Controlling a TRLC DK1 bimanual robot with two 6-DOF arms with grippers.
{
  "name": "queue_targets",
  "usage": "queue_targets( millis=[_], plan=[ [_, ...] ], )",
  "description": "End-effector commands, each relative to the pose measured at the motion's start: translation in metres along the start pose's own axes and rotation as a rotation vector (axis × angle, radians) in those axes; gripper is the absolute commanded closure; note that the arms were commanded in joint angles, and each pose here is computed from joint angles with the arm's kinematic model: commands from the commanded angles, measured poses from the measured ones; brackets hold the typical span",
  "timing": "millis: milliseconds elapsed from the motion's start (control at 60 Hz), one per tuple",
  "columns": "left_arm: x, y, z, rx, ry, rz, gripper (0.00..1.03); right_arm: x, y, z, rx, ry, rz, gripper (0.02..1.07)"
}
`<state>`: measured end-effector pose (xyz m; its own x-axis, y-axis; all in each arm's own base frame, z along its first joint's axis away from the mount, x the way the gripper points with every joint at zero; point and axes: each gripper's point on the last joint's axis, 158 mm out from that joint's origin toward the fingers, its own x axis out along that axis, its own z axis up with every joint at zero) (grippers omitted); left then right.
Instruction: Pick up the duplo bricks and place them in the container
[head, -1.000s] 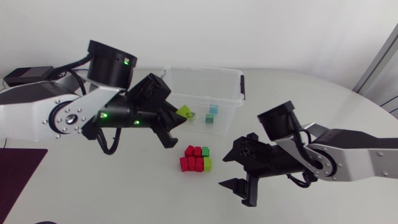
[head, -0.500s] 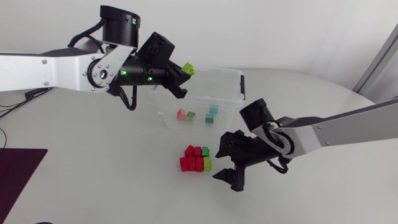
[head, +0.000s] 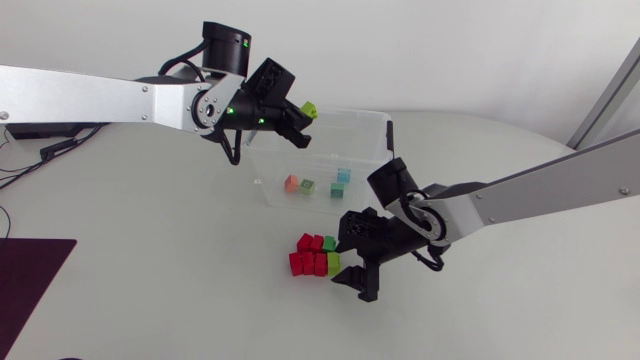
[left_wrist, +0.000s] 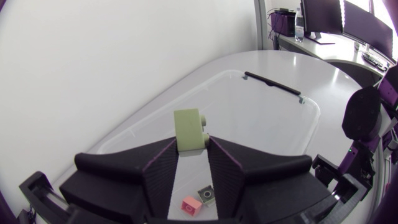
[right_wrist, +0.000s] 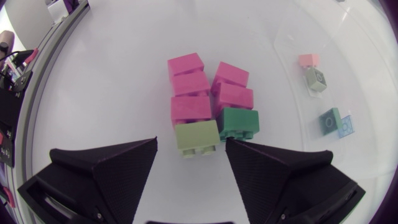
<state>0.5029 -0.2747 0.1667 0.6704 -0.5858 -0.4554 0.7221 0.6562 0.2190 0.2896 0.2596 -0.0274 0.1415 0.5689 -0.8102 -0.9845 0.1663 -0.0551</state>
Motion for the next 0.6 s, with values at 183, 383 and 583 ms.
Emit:
queue_targets(
  millis=[183,383,583],
  plan=[
    [0.006,-0.002,-0.005,-0.008,0.031,-0.018,0.73,0.012,0.006,0.010,-0.033,-0.009,0.018,0.45],
    [0.003,-0.005,-0.008,-0.005,0.070,-0.032,0.32,0.017,0.011,0.007,-0.028,-0.001,0.030,0.69],
    [-0.019,-0.013,-0.002,0.023,0.089,-0.045,0.05,0.012,0.016,0.006,-0.027,0.001,0.031,0.92]
  ],
)
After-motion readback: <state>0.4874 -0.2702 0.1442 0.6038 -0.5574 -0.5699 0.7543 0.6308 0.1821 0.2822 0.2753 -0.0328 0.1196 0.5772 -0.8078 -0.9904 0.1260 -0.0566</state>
